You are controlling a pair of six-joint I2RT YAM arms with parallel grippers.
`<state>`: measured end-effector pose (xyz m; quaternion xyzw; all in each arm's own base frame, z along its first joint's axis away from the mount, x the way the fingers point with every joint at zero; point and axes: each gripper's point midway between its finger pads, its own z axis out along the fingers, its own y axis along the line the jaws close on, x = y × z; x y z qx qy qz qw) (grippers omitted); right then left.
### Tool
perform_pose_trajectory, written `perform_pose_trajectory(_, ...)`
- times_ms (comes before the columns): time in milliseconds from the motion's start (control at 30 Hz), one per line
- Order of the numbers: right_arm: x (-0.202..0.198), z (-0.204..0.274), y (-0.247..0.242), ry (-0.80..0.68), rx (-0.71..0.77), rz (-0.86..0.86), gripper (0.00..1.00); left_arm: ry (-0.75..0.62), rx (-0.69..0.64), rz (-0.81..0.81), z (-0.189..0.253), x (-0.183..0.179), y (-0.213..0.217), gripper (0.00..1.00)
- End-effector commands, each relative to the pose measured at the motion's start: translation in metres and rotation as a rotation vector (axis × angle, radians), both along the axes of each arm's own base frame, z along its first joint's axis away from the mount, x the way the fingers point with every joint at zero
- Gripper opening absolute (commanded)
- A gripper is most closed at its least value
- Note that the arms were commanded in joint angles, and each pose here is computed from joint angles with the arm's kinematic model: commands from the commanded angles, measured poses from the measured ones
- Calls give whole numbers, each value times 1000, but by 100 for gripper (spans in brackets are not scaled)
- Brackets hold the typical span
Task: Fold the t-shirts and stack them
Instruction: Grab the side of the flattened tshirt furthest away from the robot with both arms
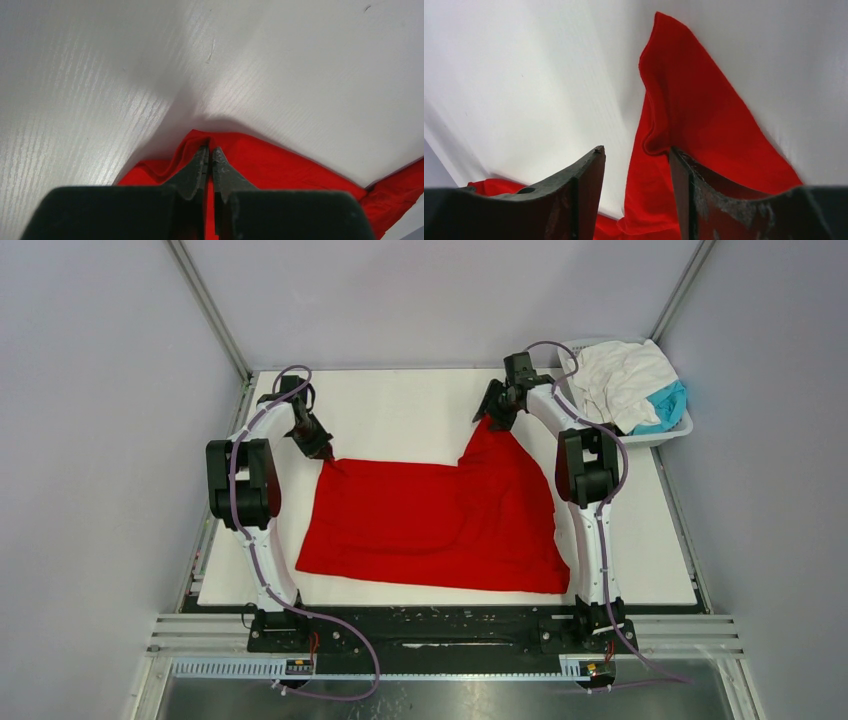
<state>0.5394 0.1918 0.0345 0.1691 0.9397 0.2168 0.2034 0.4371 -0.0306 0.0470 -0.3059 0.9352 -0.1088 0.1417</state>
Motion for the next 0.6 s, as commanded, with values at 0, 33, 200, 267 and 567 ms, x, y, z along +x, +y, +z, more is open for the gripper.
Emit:
perform_pose_trajectory(0,0,6,16,-33,28,58,57,-77,-2,-7,23,9,1,0)
perform_pose_trajectory(33,-1,4,15,-25,15,63,57,-77,-4,-6,23,9,0,0)
perform_pose_trajectory(200,-14,-11,-3,43,-147,60,54,-72,-6,-8,21,9,0,0)
perform_pose_trajectory(267,-17,-12,-6,50,-187,69,49,-74,-5,-6,22,9,0,0)
perform_pose_trajectory(567,-24,-14,-24,116,-324,36,14,-74,-7,-6,22,9,0,0)
